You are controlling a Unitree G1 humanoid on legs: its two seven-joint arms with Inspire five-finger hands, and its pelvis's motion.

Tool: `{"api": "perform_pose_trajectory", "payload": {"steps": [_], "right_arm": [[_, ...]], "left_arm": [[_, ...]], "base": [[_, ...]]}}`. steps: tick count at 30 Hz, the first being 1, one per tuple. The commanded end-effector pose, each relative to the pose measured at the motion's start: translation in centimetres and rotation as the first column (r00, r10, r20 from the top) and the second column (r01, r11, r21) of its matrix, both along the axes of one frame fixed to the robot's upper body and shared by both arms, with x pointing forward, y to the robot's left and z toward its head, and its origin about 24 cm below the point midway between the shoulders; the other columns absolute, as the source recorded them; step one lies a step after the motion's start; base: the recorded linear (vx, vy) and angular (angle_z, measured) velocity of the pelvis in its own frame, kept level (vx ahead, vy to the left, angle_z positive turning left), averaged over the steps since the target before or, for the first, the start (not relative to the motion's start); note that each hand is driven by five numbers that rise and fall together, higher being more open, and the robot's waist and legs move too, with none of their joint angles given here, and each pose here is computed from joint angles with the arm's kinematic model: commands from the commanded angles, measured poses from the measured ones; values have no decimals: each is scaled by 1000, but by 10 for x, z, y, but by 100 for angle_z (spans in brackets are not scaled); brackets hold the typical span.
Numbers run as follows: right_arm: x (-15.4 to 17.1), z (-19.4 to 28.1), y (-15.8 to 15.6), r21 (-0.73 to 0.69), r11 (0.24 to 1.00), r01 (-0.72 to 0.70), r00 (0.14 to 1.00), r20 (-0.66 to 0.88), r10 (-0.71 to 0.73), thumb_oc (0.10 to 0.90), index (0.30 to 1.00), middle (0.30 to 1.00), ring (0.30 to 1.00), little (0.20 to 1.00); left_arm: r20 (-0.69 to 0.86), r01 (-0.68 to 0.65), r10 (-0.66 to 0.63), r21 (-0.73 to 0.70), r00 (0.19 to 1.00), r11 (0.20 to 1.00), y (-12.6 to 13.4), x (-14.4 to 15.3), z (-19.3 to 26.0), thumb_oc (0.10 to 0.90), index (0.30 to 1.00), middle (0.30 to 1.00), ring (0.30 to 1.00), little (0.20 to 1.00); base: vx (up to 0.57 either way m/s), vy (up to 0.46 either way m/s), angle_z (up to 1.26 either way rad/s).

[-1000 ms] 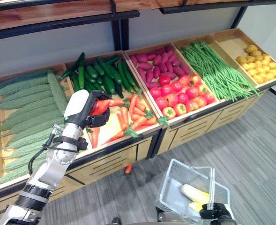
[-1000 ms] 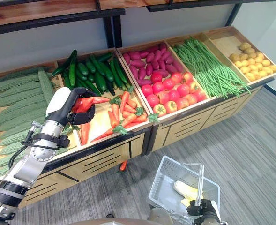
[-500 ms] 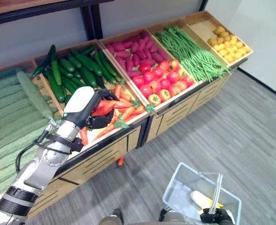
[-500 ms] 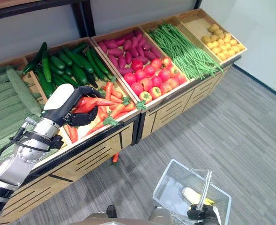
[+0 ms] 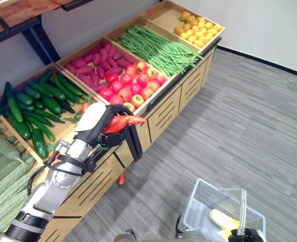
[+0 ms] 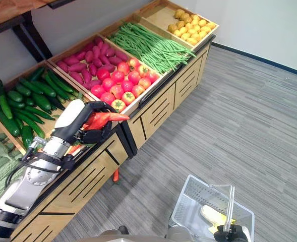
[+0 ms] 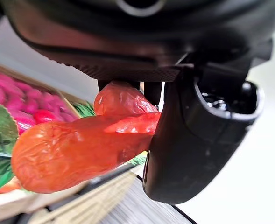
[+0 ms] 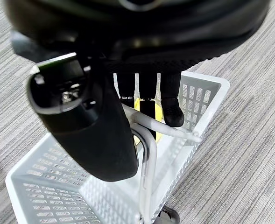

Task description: Get the vegetables into the basket

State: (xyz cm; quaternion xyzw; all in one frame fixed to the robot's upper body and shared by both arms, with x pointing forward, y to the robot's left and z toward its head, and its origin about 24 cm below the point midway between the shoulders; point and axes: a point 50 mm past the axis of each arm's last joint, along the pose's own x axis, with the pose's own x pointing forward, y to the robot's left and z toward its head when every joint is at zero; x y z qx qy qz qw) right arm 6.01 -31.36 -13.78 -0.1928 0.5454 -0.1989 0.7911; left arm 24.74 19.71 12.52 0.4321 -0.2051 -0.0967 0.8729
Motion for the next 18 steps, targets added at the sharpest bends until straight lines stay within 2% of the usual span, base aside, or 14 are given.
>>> {"api": "perform_pose_trajectory", "payload": {"steps": [1, 7, 10, 15, 18], "right_arm": [[46, 29, -31, -136, 991, 21, 982, 187, 5, 400, 300, 300, 300, 300], [56, 28, -22, -121, 992, -42, 976, 206, 67, 400, 300, 300, 300, 300], [54, 25, -18, -100, 994, -46, 977, 205, 66, 400, 300, 300, 300, 300], [49, 20, -11, -77, 995, -59, 980, 185, 72, 400, 300, 300, 300, 300], [57, 21, -8, -83, 993, -82, 977, 189, 96, 400, 300, 300, 300, 300]], "left_arm": [[332, 83, -58, -63, 941, 994, -11, 3, 65, 400, 300, 300, 300, 300], [363, 73, -40, -76, 931, 994, -6, -3, 70, 400, 300, 300, 300, 300], [359, 114, -86, -58, 929, 992, -10, -5, 73, 400, 300, 300, 300, 300], [342, 168, -158, 1, 926, 986, -16, -7, 75, 400, 300, 300, 300, 300], [339, 175, -170, 15, 925, 984, -14, -10, 76, 400, 300, 300, 300, 300]], "base": [[65, -12, -71], [90, 31, -89], [68, 181, -83], [-10, 216, -34], [-81, 170, -89]]}}
